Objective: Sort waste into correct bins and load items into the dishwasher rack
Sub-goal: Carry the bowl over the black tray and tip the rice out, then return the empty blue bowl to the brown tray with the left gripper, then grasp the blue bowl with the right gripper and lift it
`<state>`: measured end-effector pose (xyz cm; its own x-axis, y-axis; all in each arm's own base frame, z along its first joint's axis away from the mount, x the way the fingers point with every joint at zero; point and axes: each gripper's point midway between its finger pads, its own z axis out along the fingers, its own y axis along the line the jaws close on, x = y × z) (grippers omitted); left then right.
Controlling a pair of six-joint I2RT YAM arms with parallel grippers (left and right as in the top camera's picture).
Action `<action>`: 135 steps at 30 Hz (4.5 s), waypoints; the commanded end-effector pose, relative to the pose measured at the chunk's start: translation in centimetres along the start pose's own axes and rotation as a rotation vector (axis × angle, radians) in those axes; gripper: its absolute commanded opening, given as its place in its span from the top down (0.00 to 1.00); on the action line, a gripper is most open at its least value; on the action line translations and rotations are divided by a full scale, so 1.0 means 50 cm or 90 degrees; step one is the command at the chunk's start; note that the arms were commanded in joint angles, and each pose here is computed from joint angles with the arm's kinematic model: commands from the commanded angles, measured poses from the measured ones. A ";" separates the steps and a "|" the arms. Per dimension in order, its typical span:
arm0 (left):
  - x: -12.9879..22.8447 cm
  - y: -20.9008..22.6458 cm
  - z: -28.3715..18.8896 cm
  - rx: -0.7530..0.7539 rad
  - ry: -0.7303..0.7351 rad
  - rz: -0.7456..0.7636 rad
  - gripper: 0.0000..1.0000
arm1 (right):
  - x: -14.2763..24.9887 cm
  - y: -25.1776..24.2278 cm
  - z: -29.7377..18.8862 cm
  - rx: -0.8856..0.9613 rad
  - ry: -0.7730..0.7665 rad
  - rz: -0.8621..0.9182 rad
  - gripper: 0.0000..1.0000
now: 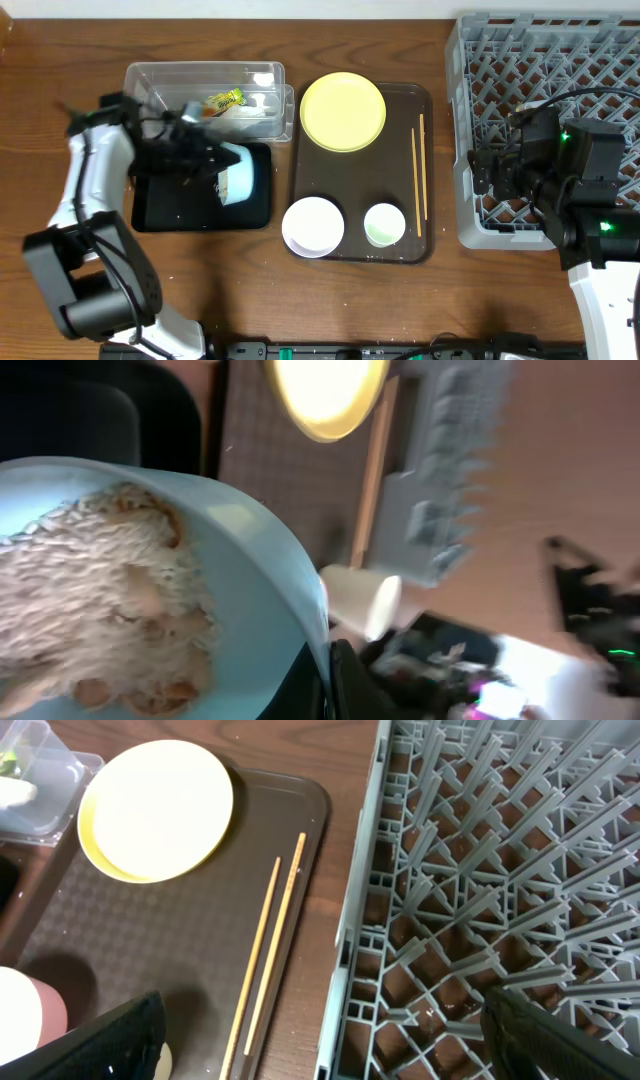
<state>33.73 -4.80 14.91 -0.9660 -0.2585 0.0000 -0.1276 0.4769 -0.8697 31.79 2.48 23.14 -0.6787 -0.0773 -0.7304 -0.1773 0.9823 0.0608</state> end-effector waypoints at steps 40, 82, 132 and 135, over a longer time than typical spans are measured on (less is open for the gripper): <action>-0.024 0.017 -0.174 0.319 -0.195 -0.212 0.94 | -0.019 0.006 -0.008 -0.008 -0.017 0.003 0.03; 0.174 -0.115 0.456 -0.452 0.101 0.528 0.94 | -0.009 0.007 -0.006 -0.009 -0.006 0.005 0.02; -0.027 -0.176 0.027 -0.466 -0.189 0.255 0.38 | 0.238 0.272 0.401 -0.131 0.321 0.134 0.83; -0.028 -0.175 0.027 -0.467 -0.190 0.255 0.37 | 0.205 0.268 0.394 -0.135 0.297 0.137 0.88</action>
<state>36.37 -10.03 21.76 -0.8857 -0.1113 -0.4506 0.0065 0.9678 -0.2517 35.26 18.00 1.15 -0.9650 -0.0059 -0.2621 -0.0972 0.9366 0.3367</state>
